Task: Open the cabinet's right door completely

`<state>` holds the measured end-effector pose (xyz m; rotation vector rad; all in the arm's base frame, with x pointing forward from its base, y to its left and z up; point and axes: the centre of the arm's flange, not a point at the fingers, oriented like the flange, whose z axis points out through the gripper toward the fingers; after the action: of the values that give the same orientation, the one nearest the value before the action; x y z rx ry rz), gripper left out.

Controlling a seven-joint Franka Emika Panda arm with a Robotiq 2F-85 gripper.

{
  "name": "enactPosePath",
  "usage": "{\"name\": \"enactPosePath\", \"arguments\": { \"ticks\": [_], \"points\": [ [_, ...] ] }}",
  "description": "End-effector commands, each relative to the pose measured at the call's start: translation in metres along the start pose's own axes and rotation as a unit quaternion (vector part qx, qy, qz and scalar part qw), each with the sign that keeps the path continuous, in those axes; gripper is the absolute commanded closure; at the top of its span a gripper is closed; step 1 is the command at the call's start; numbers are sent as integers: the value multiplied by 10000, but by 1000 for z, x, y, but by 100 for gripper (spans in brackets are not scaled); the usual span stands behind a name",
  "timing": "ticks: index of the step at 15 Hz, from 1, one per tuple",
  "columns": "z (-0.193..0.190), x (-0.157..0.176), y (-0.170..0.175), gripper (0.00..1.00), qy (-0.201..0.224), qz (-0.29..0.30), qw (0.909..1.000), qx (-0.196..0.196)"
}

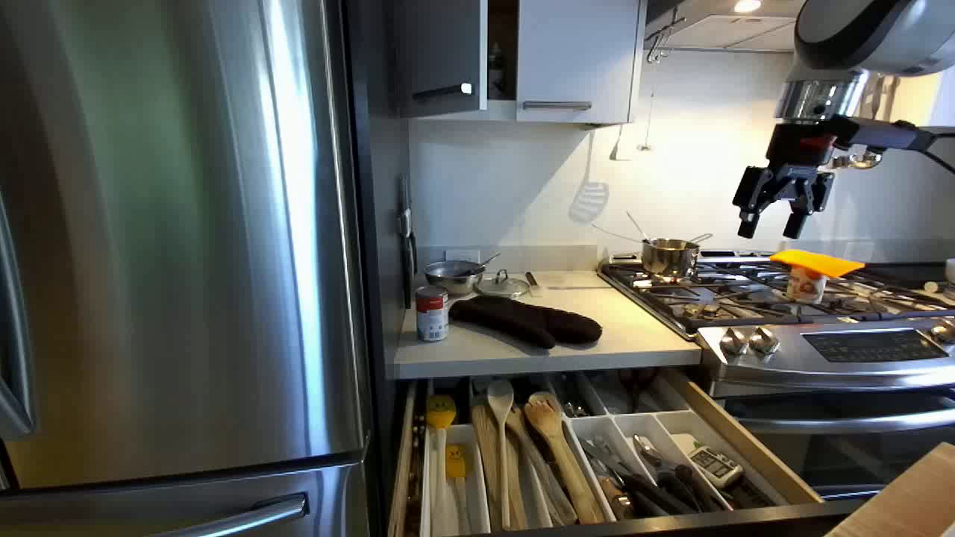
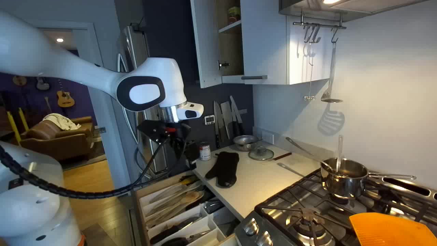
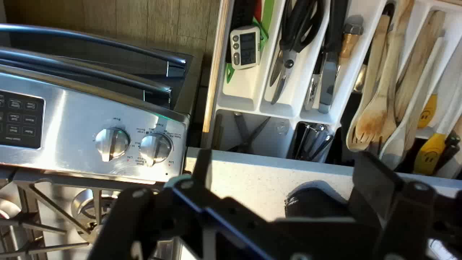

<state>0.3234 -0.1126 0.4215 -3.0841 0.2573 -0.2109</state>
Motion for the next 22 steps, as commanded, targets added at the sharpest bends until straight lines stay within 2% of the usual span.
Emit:
{"name": "enactPosePath", "arguments": {
  "ticks": [1,9,13,15,17,21,22],
  "points": [
    [2,-1,0,0,-20,-1,10000,2],
    [5,-2,0,0,-58,-1,10000,5],
    [-40,25,-54,0,571,-907,9924,-612],
    [-62,35,-88,0,829,-1369,9836,-838],
    [-82,55,-113,0,1131,-1806,9706,-1119],
    [-117,91,-140,0,2066,-2457,9329,-1634],
    [-122,100,-144,0,2297,-2265,9333,-1579]
  ]
}}
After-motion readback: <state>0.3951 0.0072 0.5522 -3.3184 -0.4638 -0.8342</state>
